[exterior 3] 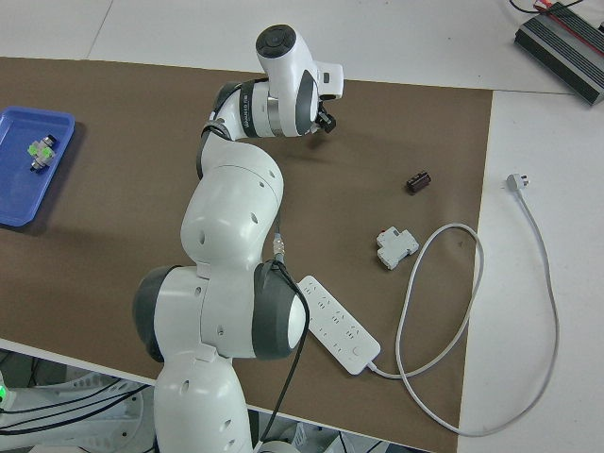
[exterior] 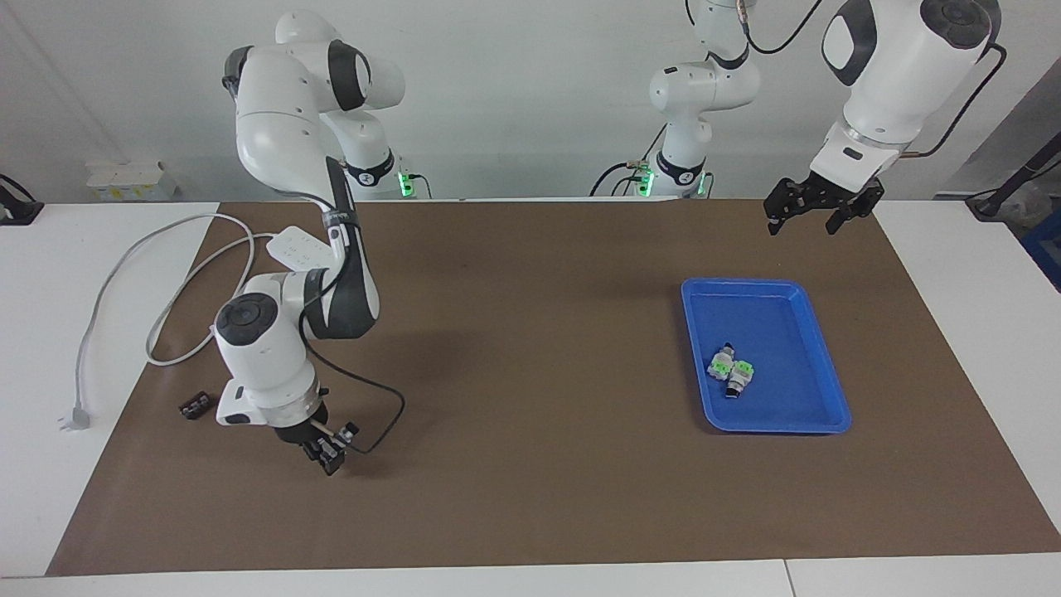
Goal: Turn and place switch with both arms
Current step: 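Carry the switch toward center while the left gripper reaches toward it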
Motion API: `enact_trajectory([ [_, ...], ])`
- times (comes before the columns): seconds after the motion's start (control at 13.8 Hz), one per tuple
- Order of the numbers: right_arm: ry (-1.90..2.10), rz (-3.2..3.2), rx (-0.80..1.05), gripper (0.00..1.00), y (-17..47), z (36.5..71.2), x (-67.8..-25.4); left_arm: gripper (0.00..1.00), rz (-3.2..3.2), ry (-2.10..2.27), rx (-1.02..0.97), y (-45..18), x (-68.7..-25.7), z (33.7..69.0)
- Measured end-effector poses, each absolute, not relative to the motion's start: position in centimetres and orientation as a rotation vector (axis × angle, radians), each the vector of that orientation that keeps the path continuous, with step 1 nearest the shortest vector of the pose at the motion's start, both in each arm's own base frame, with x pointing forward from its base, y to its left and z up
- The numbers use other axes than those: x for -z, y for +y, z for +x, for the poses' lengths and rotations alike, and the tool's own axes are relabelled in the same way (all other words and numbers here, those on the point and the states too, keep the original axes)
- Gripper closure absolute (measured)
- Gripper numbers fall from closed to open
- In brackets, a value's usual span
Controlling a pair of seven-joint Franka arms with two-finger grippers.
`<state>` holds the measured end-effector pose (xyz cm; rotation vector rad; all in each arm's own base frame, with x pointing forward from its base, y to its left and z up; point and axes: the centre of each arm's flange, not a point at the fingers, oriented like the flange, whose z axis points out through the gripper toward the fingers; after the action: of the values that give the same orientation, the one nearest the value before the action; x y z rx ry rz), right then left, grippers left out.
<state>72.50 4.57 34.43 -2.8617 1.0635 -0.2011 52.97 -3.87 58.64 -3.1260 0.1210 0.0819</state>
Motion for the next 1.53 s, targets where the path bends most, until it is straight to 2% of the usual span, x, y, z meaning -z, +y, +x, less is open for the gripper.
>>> enact_trajectory([
  [0.29, 1.123, -2.711, -0.091, 0.58, 9.0, 65.8, -41.9, 0.0, -3.124, 0.132, -0.096, -4.3, -58.2, 52.7],
  [0.58, 1.321, -2.477, -0.244, 0.58, 15.3, 62.1, -47.7, 0.0, -3.15, 0.165, -0.112, -5.9, -57.0, 51.5],
  [0.87, 1.49, -2.25, -0.391, 0.58, 21.3, 59.9, -50.5, 0.02, -3.307, 0.158, -0.123, -8.2, -56.4, 50.4],
  [1.24, 1.596, -2.098, -0.479, 0.58, 26.4, 58.4, -51.2, 0.07, -3.568, 0.114, -0.141, -11.6, -56.1, 49.3],
  [1.38, 1.603, -2.074, -0.512, 0.58, 26.9, 58.2, -51.2, 0.11, -3.662, 0.11, -0.152, -13.2, -56.6, 49.0],
  [1.53, 1.596, -2.066, -0.534, 0.58, 27.7, 57.9, -51.3, 0.31, -3.734, 0.094, -0.167, -15.1, -57.0, 48.8],
])
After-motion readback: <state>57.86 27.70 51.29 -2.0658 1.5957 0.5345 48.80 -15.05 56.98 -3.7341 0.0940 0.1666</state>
